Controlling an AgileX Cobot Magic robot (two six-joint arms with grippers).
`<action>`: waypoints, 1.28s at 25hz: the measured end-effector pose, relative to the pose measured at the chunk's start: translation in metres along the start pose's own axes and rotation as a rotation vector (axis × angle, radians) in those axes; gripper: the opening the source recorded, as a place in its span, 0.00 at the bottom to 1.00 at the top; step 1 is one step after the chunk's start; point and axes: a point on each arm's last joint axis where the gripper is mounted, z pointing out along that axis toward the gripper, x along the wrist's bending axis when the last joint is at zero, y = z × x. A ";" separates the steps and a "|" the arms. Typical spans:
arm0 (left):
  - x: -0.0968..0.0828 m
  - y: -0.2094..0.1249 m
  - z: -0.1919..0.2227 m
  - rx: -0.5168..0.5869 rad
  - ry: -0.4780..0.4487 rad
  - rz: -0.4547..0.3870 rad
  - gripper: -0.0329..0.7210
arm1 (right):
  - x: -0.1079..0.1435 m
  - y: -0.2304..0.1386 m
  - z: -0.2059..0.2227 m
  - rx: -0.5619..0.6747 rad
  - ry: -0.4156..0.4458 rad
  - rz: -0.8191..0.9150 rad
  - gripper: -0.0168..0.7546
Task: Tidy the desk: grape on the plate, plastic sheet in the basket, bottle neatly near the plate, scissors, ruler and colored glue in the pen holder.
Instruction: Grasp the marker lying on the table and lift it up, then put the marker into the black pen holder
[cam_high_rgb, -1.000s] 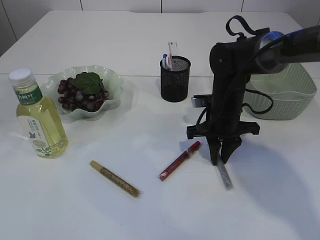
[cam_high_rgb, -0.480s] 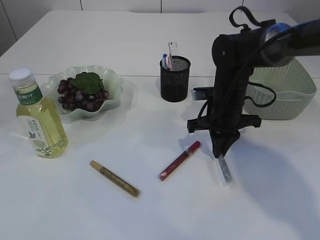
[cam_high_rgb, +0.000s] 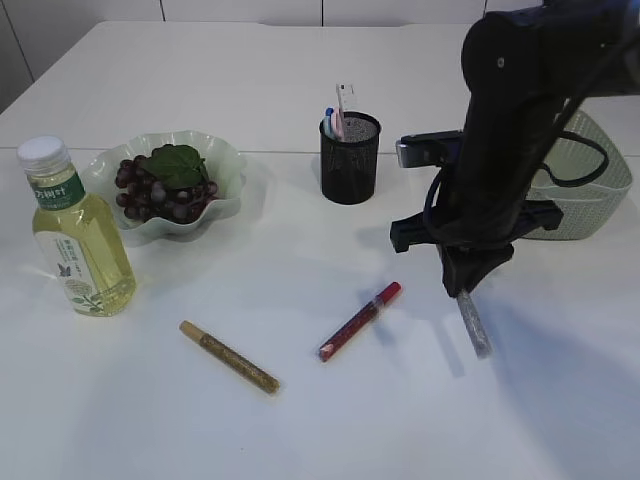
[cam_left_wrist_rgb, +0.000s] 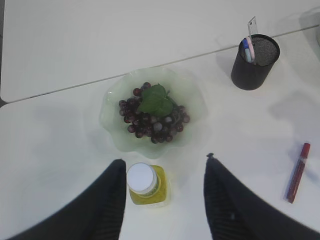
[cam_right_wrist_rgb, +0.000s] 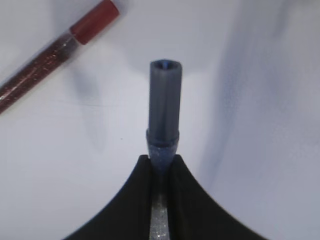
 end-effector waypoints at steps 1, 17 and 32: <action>0.000 0.000 0.000 0.000 -0.002 0.000 0.54 | 0.003 -0.005 -0.005 -0.049 0.002 -0.012 0.10; 0.000 0.000 0.000 0.000 -0.002 -0.001 0.54 | 0.006 0.009 -0.069 -0.902 0.024 -0.212 0.10; 0.000 0.002 0.017 0.032 0.039 0.020 0.54 | -0.002 0.112 -0.070 -1.209 0.040 -0.192 0.10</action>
